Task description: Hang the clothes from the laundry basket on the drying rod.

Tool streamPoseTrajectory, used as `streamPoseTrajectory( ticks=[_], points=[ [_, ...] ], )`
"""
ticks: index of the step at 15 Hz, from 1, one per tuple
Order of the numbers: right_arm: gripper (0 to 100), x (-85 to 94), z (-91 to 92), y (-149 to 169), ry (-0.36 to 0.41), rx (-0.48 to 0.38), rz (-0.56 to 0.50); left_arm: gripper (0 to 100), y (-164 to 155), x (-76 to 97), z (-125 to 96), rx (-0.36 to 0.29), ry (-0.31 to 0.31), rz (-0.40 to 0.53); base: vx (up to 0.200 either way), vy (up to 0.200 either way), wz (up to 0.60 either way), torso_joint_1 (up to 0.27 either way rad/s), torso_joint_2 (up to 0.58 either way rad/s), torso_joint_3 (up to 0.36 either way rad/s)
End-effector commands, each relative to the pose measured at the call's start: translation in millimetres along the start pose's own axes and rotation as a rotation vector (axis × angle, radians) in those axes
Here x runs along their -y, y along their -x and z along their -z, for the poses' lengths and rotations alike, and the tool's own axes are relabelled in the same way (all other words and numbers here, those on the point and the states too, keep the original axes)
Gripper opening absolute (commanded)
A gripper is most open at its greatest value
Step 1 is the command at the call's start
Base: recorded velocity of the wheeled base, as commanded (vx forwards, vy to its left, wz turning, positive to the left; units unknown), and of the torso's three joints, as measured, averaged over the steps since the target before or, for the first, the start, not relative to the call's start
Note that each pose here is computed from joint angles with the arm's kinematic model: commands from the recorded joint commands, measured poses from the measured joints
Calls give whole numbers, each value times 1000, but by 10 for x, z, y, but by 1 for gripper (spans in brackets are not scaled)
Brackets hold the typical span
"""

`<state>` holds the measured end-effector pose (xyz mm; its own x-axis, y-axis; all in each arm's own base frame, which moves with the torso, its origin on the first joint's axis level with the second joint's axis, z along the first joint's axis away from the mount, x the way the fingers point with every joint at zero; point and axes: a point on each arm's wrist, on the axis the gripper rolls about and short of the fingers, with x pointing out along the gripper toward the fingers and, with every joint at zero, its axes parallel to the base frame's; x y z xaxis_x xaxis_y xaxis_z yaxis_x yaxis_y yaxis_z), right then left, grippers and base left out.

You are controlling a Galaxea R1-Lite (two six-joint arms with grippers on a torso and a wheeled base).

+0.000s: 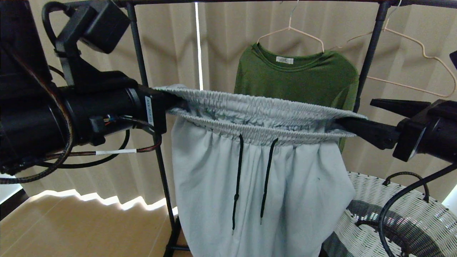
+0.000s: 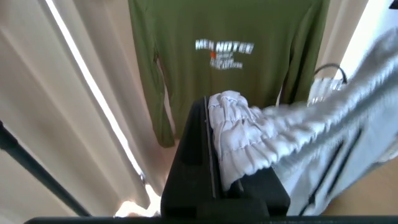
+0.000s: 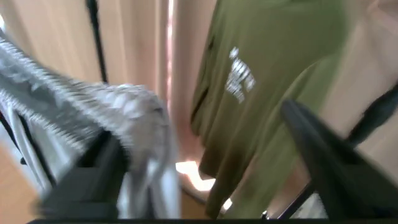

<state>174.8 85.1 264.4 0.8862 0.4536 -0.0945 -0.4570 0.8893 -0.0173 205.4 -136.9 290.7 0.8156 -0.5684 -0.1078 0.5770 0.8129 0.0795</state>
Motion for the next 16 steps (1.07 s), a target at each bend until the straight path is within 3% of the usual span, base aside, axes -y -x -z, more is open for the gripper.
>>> streamPoseTrajectory(
  ticks=[1,9,16],
  points=[
    [100,-90,108,2,5,-1,-48,0,1,-4,136,-46,1,-3,0,0,0,0,0,0],
    [100,-134,136,177,-1,73,-133,0,15,-146,393,-139,8,-124,0,0,0,0,0,0],
    [100,-145,253,336,-5,75,-201,0,-34,-157,489,-177,4,-126,0,0,0,0,0,0]
  ],
)
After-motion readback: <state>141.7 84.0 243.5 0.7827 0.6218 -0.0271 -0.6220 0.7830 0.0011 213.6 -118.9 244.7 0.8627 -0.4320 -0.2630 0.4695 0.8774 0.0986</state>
